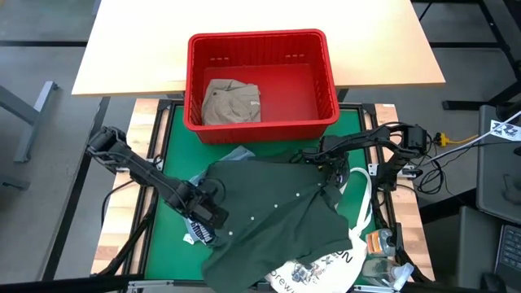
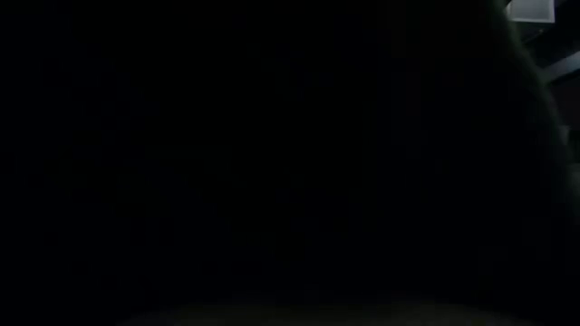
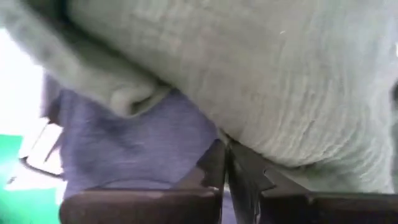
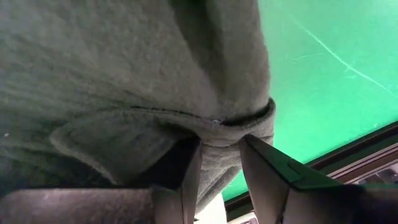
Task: Fold Laundry from Bin
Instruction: Fold the dark green polo shirt
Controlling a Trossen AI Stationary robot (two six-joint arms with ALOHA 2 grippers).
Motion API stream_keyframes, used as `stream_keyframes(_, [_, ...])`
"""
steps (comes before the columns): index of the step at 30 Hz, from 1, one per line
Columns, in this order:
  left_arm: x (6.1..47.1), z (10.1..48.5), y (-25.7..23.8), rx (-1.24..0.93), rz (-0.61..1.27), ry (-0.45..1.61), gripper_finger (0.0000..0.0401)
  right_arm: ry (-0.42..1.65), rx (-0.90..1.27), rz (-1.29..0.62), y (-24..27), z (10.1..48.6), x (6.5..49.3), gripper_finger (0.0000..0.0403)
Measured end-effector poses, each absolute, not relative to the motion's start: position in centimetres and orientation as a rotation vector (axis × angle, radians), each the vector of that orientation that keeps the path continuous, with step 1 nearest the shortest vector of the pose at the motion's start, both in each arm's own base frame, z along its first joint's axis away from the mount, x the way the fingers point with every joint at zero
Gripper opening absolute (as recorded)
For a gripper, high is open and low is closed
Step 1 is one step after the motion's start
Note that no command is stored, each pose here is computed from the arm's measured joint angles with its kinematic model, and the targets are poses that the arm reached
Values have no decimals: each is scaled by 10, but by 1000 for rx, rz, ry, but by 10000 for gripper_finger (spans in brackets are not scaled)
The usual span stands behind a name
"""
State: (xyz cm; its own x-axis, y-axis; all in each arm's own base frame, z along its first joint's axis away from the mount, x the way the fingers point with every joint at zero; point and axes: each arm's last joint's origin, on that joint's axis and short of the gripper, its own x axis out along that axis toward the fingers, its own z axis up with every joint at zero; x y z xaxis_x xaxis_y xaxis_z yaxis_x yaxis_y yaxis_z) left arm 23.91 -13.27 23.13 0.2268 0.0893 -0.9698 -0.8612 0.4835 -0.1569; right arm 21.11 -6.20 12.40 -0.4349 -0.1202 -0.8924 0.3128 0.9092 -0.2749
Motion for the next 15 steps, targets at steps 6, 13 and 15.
stream_keyframes(6, [222, 240, -129, -764, 828, 1372, 3, 1965, 140, -490, -62, 124, 211, 117])
stream_keyframes(13, [209, 250, -133, -766, 844, 1579, 1, 1966, 135, -493, -62, 124, 211, 117])
stream_keyframes(15, [207, 250, -137, -783, 818, 1627, 3, 1967, 136, -493, -62, 124, 211, 117])
